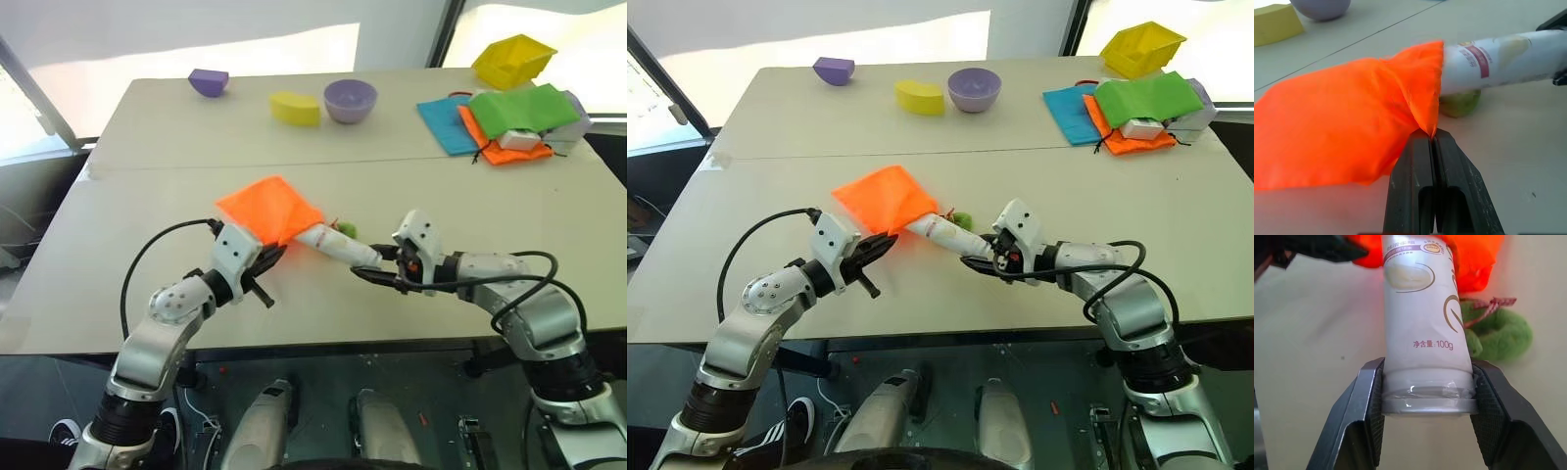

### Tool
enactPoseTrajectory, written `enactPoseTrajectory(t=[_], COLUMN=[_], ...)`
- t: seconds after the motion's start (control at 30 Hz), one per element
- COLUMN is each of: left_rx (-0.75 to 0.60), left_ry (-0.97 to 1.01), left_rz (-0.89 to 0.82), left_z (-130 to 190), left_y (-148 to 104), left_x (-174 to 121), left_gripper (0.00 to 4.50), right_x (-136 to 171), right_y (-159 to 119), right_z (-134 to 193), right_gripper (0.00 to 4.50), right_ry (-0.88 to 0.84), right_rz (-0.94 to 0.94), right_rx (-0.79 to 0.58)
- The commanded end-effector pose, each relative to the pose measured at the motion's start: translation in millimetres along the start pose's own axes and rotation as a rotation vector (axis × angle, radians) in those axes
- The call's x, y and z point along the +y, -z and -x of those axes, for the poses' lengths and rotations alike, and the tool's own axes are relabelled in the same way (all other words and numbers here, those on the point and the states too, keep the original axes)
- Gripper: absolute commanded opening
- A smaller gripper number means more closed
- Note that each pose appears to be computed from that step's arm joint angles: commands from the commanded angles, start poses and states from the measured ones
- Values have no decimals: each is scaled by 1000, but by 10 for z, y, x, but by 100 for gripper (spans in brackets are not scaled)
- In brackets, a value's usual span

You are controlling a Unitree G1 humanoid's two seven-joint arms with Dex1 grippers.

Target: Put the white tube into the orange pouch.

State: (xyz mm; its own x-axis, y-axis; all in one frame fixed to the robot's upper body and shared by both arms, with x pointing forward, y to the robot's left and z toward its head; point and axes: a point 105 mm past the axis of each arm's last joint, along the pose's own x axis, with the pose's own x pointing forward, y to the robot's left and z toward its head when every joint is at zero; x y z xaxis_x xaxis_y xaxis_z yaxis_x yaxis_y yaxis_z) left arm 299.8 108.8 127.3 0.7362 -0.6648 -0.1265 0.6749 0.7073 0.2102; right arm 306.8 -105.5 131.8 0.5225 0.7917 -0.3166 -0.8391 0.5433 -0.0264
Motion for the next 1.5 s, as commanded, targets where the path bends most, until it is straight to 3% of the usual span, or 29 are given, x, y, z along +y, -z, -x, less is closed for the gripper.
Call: enactPoseTrajectory(t=[0.03, 0.2, 0.3, 0.47, 0.7, 0.87, 1.13, 1.5], left_rx=[-46, -73, -79, -84, -107, -104, -76, -73], left_ry=[14, -2, -12, -22, -47, -23, 3, -16], left_rz=[-20, -19, -24, -42, -44, -38, -28, -42], left_z=[18, -1, -1, 44, 53, 22, 22, 95], left_y=[-143, -199, -211, -217, -257, -242, -182, -188], left_x=[-32, -6, 8, 30, 100, 50, -24, 49], left_gripper=[0, 0, 0, 0, 0, 0, 0, 0], right_x=[63, 228, 163, -237, -145, 24, -6, -164], right_y=[-114, -39, -5, 5, 121, 48, -112, -115], right_z=[-116, -302, -361, -127, -11, -207, -439, -207], right_gripper=[181, 181, 181, 181, 181, 181, 181, 181], right_ry=[1, -22, 41, 177, 98, 71, 155, 151], right_rz=[3, 33, 79, 119, 181, 165, 146, 194], right_rx=[-46, -15, 2, 25, 88, 37, -32, 10])
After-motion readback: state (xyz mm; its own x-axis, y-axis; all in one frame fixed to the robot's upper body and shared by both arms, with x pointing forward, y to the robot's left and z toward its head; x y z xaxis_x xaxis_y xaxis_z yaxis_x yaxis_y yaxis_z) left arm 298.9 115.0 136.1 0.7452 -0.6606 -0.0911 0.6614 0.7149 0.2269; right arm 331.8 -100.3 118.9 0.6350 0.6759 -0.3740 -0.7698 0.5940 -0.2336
